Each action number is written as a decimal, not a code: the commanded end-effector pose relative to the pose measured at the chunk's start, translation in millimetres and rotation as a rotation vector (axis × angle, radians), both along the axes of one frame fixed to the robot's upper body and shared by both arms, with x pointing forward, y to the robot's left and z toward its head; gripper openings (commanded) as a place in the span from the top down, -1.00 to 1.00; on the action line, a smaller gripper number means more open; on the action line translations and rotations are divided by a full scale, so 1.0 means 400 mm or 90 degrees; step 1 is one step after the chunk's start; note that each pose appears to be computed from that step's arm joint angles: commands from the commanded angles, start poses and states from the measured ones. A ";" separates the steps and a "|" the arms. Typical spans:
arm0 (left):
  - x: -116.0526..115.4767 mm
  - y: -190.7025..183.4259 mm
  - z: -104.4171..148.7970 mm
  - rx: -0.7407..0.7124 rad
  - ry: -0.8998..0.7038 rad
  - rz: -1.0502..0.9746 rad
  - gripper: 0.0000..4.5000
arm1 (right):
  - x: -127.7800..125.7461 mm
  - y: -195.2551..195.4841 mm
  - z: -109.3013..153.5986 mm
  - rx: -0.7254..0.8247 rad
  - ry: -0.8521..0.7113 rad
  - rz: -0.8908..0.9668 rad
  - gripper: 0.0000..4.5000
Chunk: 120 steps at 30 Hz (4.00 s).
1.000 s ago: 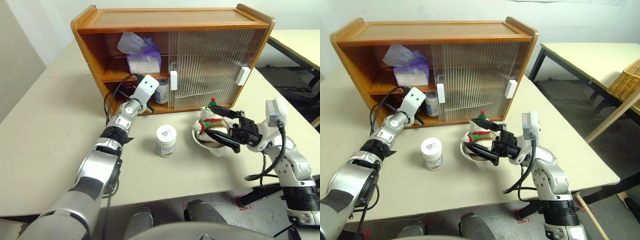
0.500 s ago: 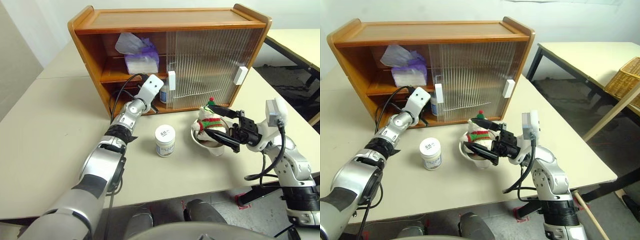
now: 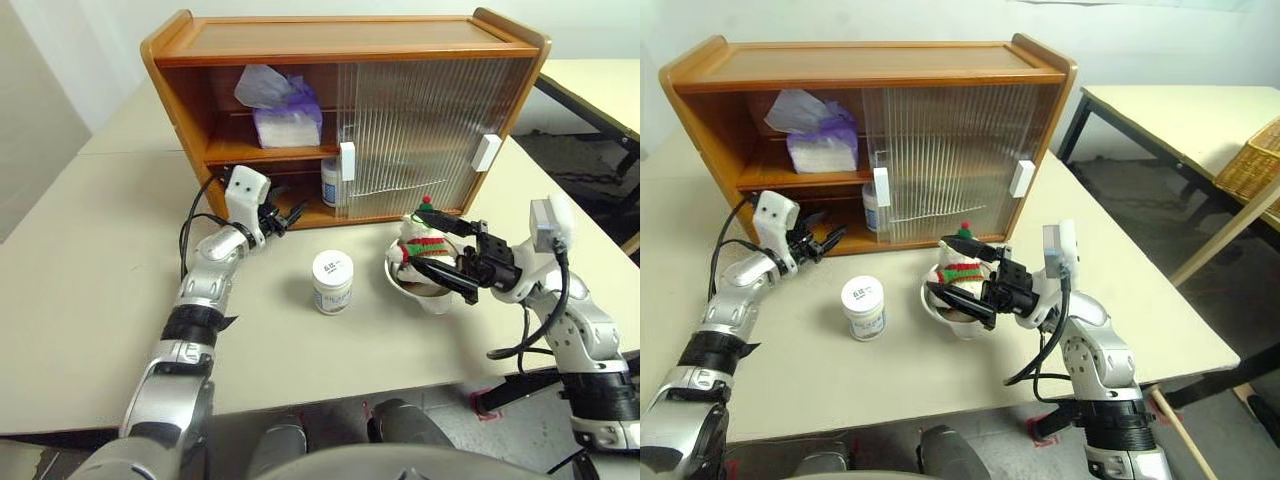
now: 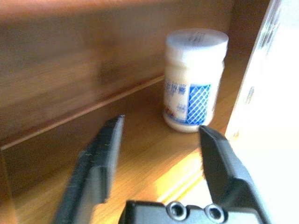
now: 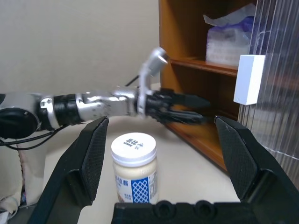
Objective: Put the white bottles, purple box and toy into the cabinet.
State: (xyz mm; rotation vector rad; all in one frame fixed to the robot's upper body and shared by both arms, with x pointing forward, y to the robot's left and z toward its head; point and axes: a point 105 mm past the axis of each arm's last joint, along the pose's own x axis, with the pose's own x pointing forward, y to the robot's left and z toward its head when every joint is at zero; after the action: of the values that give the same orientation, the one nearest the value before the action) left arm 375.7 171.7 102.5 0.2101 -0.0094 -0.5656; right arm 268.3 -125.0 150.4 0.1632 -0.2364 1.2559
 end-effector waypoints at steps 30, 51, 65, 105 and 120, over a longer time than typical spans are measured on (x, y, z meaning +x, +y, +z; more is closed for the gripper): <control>-0.264 -0.039 -0.184 0.102 0.230 -0.415 -0.98 | 0.021 -0.031 -0.004 -0.004 0.011 -0.044 -1.00; -0.260 -0.195 -0.218 0.032 0.224 -0.476 -0.90 | 0.002 -0.033 -0.025 -0.029 0.033 -0.056 -1.00; -0.182 -0.129 -0.179 -0.013 0.158 -0.300 -0.41 | 0.010 -0.036 -0.027 -0.042 0.030 -0.050 -1.00; 0.103 0.000 -0.119 -0.042 0.083 0.217 -0.41 | 0.018 -0.022 -0.015 -0.041 0.020 -0.040 -1.00; 0.157 0.001 -0.103 -0.065 0.113 0.280 -0.41 | 0.009 -0.027 -0.024 -0.040 0.026 -0.048 -1.00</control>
State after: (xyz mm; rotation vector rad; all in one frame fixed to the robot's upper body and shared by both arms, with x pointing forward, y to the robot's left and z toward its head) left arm 433.0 172.5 50.5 0.0632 0.2095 -0.1532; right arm 273.3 -136.3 141.2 0.1375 -0.1703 1.1795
